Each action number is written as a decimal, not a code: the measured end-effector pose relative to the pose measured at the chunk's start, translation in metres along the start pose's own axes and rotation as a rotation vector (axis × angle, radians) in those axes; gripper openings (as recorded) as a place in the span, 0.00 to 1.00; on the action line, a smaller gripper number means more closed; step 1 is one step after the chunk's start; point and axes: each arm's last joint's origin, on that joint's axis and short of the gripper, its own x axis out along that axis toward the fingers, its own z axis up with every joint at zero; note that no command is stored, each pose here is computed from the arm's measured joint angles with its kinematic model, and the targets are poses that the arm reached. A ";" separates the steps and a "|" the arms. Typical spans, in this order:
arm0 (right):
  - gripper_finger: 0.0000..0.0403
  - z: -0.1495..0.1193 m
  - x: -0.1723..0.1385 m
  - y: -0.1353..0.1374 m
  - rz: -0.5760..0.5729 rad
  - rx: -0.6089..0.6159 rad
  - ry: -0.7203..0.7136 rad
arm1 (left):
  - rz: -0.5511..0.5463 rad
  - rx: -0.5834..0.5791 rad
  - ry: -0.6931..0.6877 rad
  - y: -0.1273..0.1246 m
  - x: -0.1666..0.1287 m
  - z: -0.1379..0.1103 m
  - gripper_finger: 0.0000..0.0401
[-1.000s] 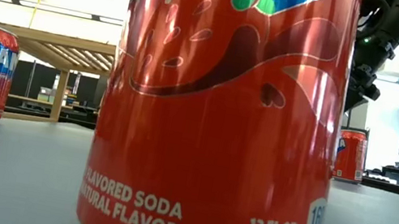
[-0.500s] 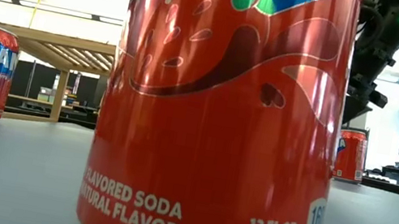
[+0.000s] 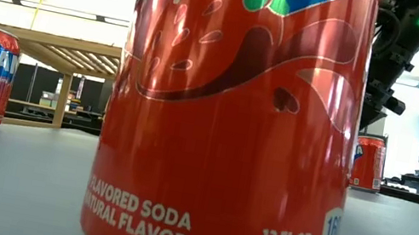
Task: Place canned beverage on shelf
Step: Put the top blue soda can on the shelf
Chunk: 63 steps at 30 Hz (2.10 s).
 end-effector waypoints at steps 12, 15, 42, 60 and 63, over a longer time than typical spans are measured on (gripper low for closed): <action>0.52 0.037 -0.031 0.016 0.108 -0.245 -0.078 | -0.019 -0.012 0.012 -0.001 0.000 -0.002 0.48; 0.51 0.059 -0.048 0.020 0.135 -0.351 -0.153 | -0.037 -0.013 0.013 -0.003 0.001 -0.002 0.48; 0.51 0.283 -0.038 -0.012 0.638 -0.969 -0.357 | -0.049 0.005 0.047 -0.006 0.006 -0.004 0.48; 0.52 0.313 0.017 -0.015 0.648 -1.060 -0.354 | -0.050 0.000 0.055 -0.007 0.006 -0.005 0.48; 0.52 0.311 0.015 -0.013 0.660 -1.058 -0.341 | -0.049 0.000 0.055 -0.007 0.006 -0.005 0.48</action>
